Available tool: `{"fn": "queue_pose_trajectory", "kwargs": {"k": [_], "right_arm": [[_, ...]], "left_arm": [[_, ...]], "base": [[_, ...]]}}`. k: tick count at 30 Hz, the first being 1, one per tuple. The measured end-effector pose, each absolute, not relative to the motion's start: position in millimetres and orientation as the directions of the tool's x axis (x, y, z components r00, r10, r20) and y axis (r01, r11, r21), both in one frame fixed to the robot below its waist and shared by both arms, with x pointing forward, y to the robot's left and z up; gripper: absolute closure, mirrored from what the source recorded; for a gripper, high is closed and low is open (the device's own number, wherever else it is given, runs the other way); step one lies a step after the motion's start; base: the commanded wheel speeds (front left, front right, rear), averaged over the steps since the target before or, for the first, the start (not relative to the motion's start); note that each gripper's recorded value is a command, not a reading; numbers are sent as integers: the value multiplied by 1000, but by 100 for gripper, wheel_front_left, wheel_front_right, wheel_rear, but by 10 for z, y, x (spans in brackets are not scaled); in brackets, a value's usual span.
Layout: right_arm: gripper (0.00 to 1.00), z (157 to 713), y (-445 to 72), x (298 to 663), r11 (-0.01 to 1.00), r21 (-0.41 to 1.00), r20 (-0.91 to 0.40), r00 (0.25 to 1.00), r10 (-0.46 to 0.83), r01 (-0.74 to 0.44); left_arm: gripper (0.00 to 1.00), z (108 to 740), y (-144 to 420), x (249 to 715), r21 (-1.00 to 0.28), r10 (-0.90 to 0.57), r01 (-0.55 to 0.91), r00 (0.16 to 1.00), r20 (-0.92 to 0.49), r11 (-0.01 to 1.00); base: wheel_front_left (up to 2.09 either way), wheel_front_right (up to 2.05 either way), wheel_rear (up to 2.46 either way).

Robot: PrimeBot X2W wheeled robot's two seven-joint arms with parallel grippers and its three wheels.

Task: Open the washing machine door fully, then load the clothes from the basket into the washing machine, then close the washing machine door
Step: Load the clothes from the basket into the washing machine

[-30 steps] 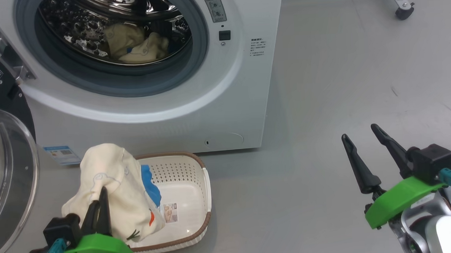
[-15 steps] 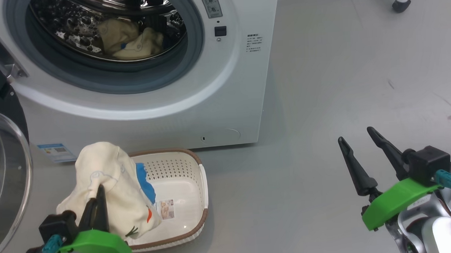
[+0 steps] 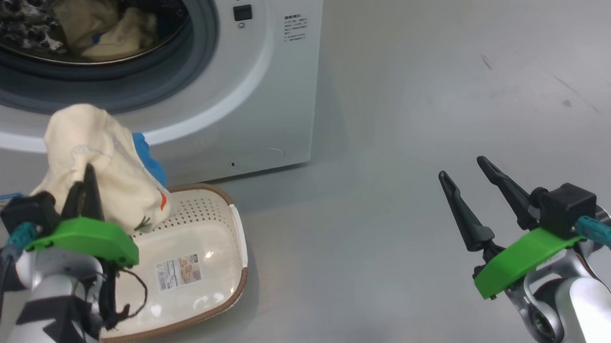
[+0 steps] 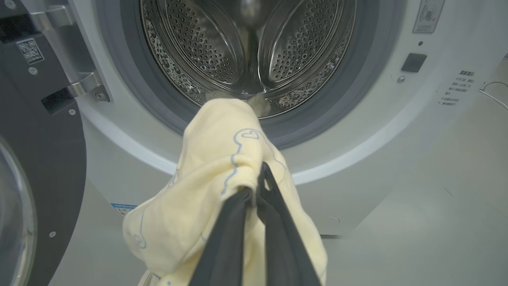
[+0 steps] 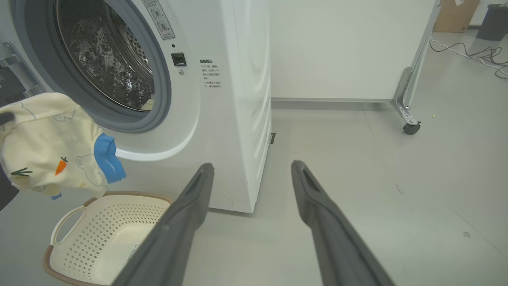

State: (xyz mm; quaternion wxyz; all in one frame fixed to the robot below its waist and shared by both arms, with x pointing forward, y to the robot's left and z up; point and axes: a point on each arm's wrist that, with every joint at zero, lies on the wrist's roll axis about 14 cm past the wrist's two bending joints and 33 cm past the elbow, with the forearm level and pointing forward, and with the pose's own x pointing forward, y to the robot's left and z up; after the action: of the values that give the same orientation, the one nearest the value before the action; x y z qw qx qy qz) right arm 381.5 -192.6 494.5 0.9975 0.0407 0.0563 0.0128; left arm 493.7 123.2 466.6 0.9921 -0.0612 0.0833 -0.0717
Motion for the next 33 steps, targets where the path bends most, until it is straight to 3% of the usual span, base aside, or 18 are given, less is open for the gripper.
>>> {"fn": "queue_pose_trajectory", "kwargs": {"k": [21,26,33], "right_arm": [[0,4349,-2278,3902,991,91,-227,971,-79,102],[0,4173,-2311,3795,987,94,-281,955,-98,129],[0,4066,-2344,3795,986,87,-306,946,-109,142]], "left_arm": [[100,4418,816,6663,-127,-265,235,909,-323,964],[100,4490,833,6988,-94,-236,218,930,-283,972],[100,4990,774,7434,-70,-208,205,977,-44,976]], "base": [[0,0,0],[0,0,0],[0,0,0]]}}
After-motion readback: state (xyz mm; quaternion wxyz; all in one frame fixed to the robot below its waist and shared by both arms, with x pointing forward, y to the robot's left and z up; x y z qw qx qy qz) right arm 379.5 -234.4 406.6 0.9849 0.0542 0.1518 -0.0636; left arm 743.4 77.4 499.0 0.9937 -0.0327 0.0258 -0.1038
